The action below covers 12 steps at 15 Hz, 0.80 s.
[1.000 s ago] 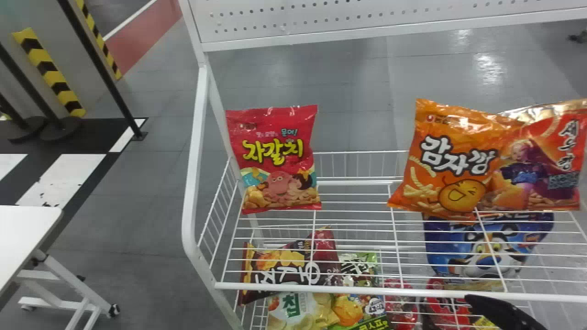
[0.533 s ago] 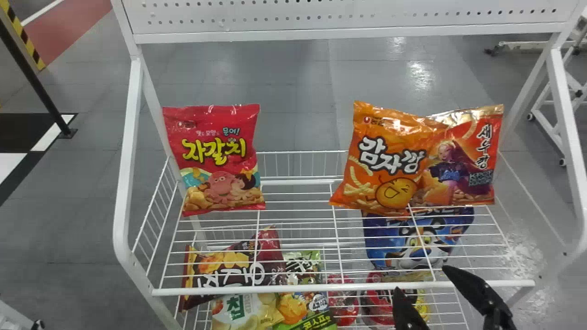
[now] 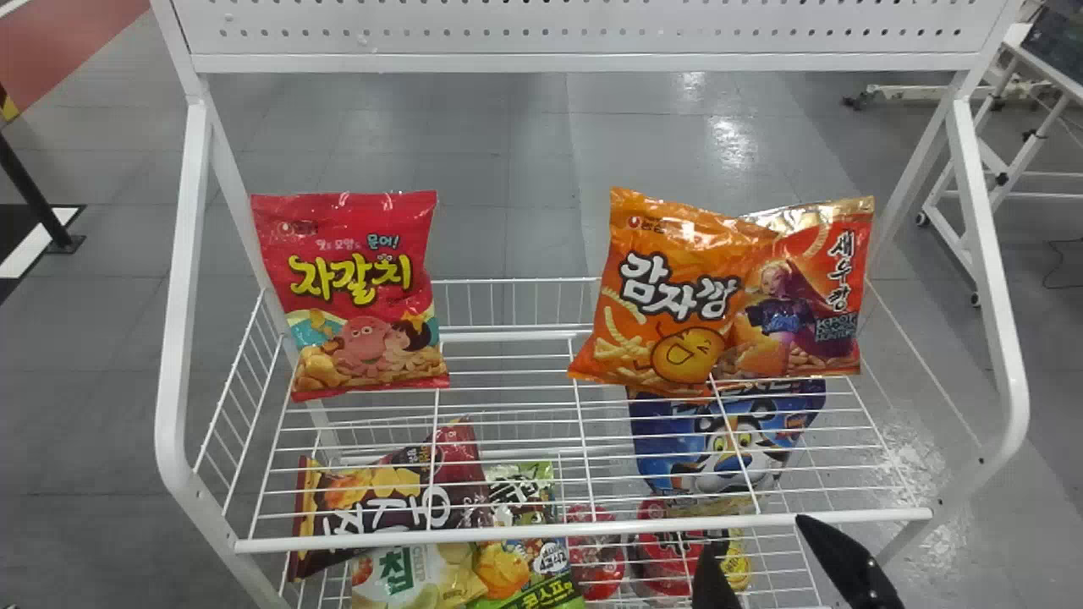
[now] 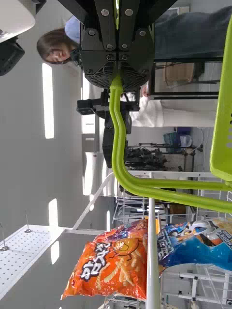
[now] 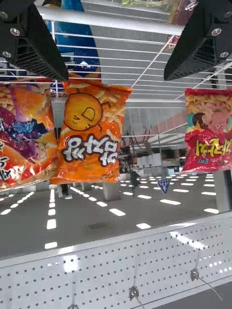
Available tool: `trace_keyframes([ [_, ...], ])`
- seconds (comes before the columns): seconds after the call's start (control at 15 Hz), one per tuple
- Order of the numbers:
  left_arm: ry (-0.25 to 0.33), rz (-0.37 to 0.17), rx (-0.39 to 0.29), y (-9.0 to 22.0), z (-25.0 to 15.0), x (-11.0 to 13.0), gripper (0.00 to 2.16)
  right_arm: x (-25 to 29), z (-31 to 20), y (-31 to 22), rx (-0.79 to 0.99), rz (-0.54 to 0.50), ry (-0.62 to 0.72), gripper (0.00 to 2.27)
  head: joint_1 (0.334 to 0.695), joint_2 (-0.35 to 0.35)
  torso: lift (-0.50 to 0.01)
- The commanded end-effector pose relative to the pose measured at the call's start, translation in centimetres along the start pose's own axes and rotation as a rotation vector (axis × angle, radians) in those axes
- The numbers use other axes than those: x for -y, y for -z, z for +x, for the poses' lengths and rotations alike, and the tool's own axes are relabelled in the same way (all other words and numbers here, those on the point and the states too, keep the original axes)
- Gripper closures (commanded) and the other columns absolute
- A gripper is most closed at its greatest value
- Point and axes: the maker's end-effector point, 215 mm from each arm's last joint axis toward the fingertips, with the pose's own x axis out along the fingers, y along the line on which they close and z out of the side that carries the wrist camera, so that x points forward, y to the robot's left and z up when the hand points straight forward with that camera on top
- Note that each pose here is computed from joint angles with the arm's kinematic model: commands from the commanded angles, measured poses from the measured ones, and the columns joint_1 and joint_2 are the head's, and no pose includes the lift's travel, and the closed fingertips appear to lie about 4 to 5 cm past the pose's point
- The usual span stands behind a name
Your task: Hold basket handle with left hand then pick spicy shrimp crackers with right hand and place into basket
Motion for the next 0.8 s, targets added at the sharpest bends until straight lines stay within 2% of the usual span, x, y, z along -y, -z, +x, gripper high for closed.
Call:
trace_keyframes([
  [0.0, 0.013, 0.001, 0.001, -0.05, -0.05, 0.29, 2.13, -0.02, -0.53, 0.22, -0.003, -0.009, 0.015, 0.07, 0.695, -0.035, -0.010],
  [0.73, 0.012, -0.005, 0.003, 0.11, 0.09, 0.06, 2.13, 0.73, -1.20, 0.97, -0.024, -0.012, 0.031, 0.07, 0.695, -0.059, -0.010],
])
